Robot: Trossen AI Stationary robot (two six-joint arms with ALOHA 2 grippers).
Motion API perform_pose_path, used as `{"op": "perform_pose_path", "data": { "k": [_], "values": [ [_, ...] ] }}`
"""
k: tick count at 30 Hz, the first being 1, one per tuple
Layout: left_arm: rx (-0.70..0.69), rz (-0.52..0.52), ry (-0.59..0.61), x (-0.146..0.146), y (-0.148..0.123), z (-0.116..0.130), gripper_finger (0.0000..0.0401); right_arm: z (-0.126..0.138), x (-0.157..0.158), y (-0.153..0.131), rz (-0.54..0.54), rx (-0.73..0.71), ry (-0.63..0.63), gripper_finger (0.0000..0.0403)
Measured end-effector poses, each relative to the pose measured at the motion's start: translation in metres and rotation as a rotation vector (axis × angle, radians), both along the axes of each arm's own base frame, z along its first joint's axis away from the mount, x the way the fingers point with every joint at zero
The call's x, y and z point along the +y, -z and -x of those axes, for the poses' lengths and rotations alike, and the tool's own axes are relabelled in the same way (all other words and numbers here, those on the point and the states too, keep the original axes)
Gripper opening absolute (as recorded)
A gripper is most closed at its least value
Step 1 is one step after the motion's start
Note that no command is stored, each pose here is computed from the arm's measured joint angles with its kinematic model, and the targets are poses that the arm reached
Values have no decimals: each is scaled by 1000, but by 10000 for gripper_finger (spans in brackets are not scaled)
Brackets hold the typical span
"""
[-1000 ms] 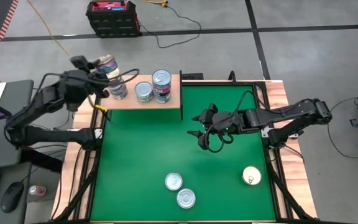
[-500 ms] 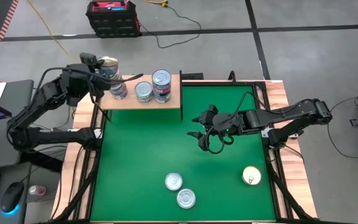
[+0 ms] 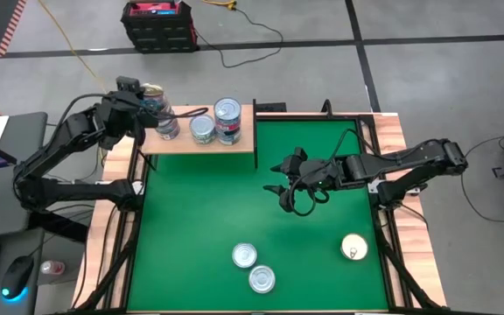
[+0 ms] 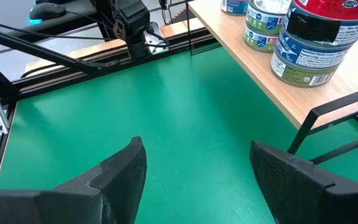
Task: Stack canned seafood by type on shelf
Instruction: Stack the blue and pink tuna can on top of the blue and pink tuna cans on the shelf
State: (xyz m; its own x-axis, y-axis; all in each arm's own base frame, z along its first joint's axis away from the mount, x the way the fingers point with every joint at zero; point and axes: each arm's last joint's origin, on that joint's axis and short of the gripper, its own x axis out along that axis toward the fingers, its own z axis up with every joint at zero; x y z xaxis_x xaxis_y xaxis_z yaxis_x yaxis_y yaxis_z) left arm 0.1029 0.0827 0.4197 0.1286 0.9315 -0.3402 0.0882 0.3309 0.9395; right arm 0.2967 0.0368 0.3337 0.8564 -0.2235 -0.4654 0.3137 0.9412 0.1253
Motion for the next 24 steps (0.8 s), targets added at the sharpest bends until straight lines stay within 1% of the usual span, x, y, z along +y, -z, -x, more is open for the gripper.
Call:
{"op": "perform_pose_path", "data": {
  "k": [4,9,13,21,24],
  "values": [
    [-40,23,21,0,1,-1,206,0,0,0,0,-1,0,309],
    [-49,49,58,-1,2,-2,234,0,0,0,-7,-3,4,309],
    [-63,51,52,-1,2,-2,250,0,0,0,-8,-5,5,309],
    [-132,54,34,-4,0,3,254,-1,0,-1,-9,-18,5,309],
    [-141,116,57,-7,4,6,254,-2,0,-3,-12,-35,6,309]
  ]
}}
